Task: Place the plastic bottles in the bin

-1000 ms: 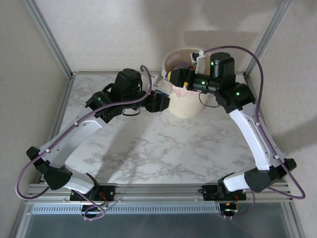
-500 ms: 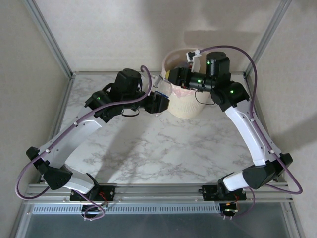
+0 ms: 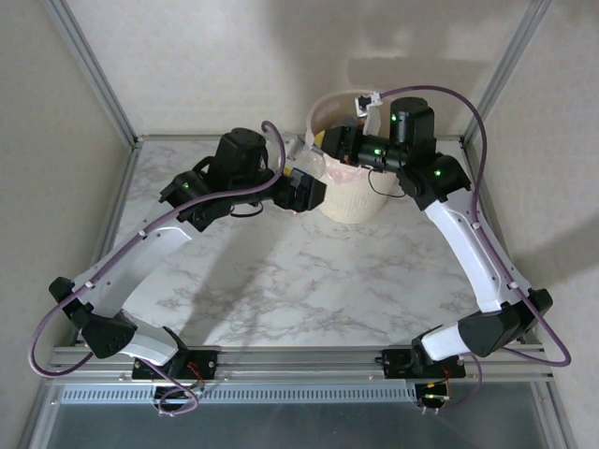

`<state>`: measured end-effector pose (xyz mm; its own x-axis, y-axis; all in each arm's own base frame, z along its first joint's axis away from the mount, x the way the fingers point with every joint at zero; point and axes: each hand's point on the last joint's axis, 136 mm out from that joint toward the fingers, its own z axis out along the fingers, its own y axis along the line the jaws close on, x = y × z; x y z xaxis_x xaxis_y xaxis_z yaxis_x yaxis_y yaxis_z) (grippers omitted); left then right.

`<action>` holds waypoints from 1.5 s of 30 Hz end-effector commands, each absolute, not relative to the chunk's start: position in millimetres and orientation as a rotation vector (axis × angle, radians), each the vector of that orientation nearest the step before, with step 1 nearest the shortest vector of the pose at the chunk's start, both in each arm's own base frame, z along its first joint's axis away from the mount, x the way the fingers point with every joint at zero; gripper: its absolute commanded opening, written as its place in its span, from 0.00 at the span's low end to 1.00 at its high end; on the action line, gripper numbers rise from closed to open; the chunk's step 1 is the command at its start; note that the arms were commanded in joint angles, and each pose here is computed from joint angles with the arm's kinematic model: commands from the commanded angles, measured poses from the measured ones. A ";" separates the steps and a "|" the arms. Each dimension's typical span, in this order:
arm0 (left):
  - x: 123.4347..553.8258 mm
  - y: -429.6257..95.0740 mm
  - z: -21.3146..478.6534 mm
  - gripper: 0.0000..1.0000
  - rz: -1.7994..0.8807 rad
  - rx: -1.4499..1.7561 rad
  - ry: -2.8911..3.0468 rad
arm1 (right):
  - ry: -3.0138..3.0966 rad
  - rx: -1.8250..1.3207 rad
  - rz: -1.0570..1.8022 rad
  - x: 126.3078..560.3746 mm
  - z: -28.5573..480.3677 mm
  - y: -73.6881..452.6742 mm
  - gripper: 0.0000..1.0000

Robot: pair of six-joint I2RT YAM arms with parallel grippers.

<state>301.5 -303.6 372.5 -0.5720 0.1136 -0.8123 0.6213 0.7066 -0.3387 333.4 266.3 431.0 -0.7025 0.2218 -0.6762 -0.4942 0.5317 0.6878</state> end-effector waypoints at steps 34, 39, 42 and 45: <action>359.6 -175.8 415.0 1.00 -0.498 -0.052 1.905 | 2.048 0.250 0.046 491.0 413.6 69.4 0.46; 364.5 -167.9 409.2 1.00 -0.474 -0.100 1.919 | 2.044 0.255 0.038 501.6 411.2 70.8 0.72; 366.8 -160.0 407.1 1.00 -0.459 -0.139 1.919 | 2.042 0.243 0.060 503.8 411.8 77.1 0.69; 368.1 -152.9 405.9 1.00 -0.449 -0.173 1.913 | 2.050 0.235 0.058 504.0 408.3 78.8 0.65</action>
<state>368.7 -167.4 396.6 -0.4135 -0.2824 -0.8656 0.1411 0.9193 -0.3673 506.9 78.7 396.1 -0.4787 0.1986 -0.8553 0.1439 0.9787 0.1467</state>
